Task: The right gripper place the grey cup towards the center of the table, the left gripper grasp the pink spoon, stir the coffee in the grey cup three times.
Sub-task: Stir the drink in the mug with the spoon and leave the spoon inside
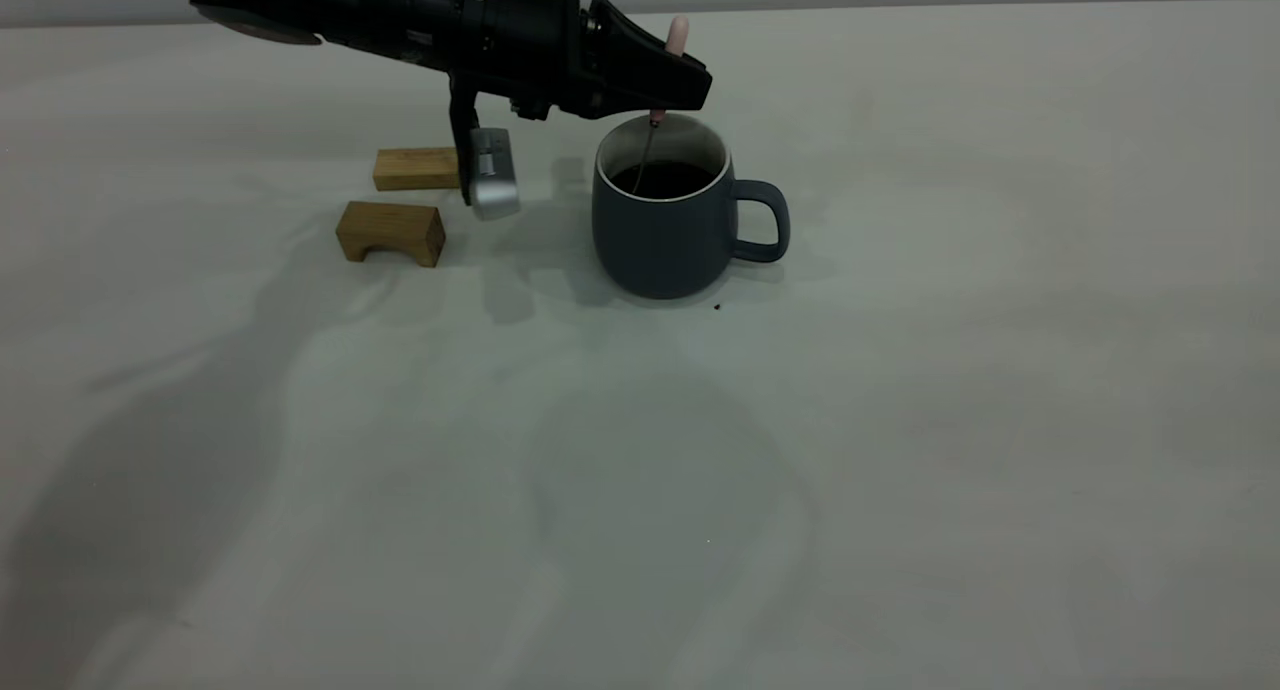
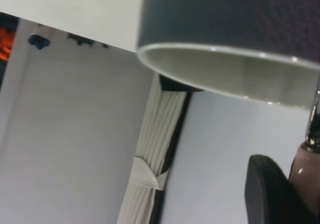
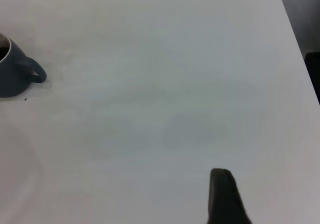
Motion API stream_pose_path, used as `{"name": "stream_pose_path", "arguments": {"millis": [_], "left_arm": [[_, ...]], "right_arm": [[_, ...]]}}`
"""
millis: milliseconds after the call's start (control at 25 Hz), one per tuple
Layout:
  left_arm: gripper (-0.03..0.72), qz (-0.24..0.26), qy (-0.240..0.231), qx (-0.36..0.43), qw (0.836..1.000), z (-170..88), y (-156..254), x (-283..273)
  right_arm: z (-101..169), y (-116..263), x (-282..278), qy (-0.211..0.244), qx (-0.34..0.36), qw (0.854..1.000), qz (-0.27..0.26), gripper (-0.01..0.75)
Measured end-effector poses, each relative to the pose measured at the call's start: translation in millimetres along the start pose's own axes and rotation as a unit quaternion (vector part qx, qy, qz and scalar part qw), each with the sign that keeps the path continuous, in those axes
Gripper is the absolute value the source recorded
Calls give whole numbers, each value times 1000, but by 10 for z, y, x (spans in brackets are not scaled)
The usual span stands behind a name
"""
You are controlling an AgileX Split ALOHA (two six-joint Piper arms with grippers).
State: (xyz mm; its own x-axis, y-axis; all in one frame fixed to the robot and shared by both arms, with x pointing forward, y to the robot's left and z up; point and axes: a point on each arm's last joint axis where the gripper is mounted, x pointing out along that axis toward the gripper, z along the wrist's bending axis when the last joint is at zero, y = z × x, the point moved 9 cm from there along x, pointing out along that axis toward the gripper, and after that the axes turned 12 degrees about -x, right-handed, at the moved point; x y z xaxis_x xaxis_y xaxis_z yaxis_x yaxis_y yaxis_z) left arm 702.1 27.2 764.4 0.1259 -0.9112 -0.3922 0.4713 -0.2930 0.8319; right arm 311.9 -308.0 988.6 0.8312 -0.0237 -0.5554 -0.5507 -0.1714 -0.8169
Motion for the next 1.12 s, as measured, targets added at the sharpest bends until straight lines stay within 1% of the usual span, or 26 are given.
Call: {"name": "stream_pose_path", "arguments": {"millis": [240,400,480,560,640,680,760,840,920,1000,1080,1120], "left_arm": [[122,-1,-13,3,1000,125,23,129],[122,-11,-29,11,999,191,-14,145],[144,-21,-41,19,999,234,-50,141],[214,-33,-49,40,997,260,-98,135],[332,-48,-58,90,993,290,-138,117],[392,-54,-63,124,989,308,-139,100],[486,-66,-72,192,976,341,-119,58],[545,-82,-82,265,957,380,-77,-4],[572,-108,-99,348,926,438,-34,-107],[574,-150,-129,430,881,509,-55,-234],[572,-197,-166,512,819,595,-52,-392],[570,-227,-189,547,784,622,-82,-486]], "right_arm": [[0,0,0,0,0,1000,0,491],[0,0,0,0,0,1000,0,491],[0,0,0,0,0,1000,0,491],[0,0,0,0,0,1000,0,491],[0,0,0,0,0,1000,0,491],[0,0,0,0,0,1000,0,491],[0,0,0,0,0,1000,0,491],[0,0,0,0,0,1000,0,491],[0,0,0,0,0,1000,0,491],[0,0,0,0,0,1000,0,491],[0,0,0,0,0,1000,0,491],[0,0,0,0,0,1000,0,491]]}}
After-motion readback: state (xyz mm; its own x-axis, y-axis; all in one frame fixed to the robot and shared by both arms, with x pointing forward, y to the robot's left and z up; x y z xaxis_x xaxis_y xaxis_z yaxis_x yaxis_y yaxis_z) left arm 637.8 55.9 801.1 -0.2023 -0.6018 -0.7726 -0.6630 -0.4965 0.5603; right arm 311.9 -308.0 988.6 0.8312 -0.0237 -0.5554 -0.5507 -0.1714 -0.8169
